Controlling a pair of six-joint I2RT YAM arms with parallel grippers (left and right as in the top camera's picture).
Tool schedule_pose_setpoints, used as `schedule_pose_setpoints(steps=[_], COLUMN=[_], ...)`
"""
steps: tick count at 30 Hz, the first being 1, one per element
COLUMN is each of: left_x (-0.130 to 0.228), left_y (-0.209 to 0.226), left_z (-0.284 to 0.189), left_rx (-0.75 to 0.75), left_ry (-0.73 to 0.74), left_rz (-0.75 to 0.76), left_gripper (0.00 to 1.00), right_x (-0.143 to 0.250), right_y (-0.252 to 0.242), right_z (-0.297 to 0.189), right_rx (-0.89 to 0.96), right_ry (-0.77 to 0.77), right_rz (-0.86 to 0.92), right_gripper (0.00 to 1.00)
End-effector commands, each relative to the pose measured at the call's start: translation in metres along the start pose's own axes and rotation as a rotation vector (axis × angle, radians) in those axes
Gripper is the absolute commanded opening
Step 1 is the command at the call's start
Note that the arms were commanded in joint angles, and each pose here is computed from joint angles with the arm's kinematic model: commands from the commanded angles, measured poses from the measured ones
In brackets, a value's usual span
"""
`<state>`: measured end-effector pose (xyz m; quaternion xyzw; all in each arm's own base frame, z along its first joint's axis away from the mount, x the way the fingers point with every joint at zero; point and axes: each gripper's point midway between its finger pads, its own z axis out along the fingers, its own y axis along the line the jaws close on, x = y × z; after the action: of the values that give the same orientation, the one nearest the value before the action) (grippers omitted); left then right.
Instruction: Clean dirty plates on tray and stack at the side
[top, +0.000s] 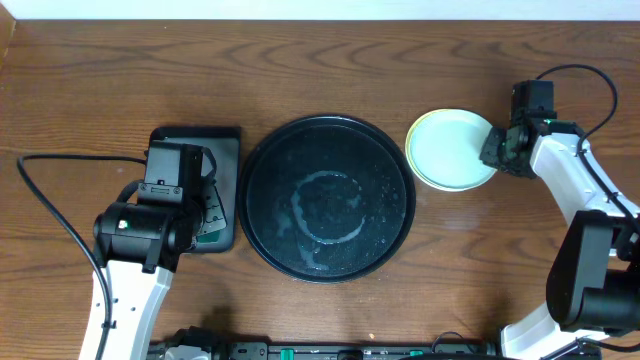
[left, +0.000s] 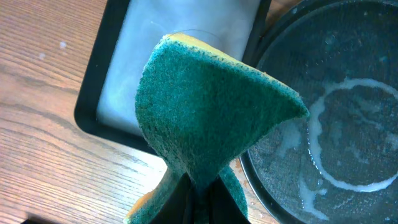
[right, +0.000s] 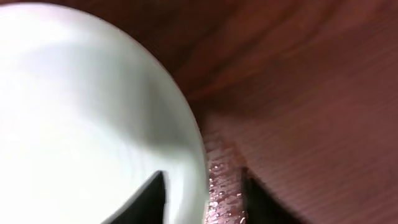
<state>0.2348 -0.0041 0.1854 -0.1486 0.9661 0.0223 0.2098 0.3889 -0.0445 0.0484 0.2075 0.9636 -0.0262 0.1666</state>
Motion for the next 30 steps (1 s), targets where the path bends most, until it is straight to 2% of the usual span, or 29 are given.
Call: schedule_pose_setpoints(steps=[1, 4, 7, 8, 10, 12, 15, 22, 30], left_x=[0.000, 0.000, 0.000, 0.000, 0.000, 0.000, 0.000, 0.000, 0.000], left_y=[0.000, 0.000, 0.000, 0.000, 0.000, 0.000, 0.000, 0.000, 0.000], left_z=[0.000, 0.000, 0.000, 0.000, 0.000, 0.000, 0.000, 0.000, 0.000], left_rx=[0.005, 0.005, 0.005, 0.005, 0.006, 0.006, 0.006, 0.006, 0.005], left_ry=[-0.001, -0.001, -0.001, -0.001, -0.002, -0.002, -0.002, -0.001, 0.000], left_rz=[0.008, 0.008, 0.008, 0.008, 0.007, 0.007, 0.007, 0.007, 0.007], left_gripper=[0.08, 0.07, 0.07, 0.07, 0.07, 0.07, 0.08, 0.07, 0.08], right_x=[0.001, 0.005, 0.016, 0.027, 0.036, 0.042, 0.045, 0.044, 0.054], right_y=[0.008, 0.026, 0.044, 0.061, 0.073, 0.079, 0.083, 0.078, 0.094], right_z=[0.000, -0.007, -0.017, -0.024, -0.028, -0.029, -0.027, -0.021, -0.015], right_rx=[-0.055, -0.162, -0.274, -0.361, -0.410, -0.405, -0.368, -0.188, -0.187], right_ry=[0.007, 0.028, 0.074, 0.117, 0.149, 0.160, 0.147, 0.078, 0.057], right_rz=[-0.036, -0.095, -0.098, -0.107, -0.123, -0.145, -0.179, -0.263, -0.317], right_gripper=[0.49, 0.56, 0.50, 0.43, 0.34, 0.16, 0.01, 0.01, 0.01])
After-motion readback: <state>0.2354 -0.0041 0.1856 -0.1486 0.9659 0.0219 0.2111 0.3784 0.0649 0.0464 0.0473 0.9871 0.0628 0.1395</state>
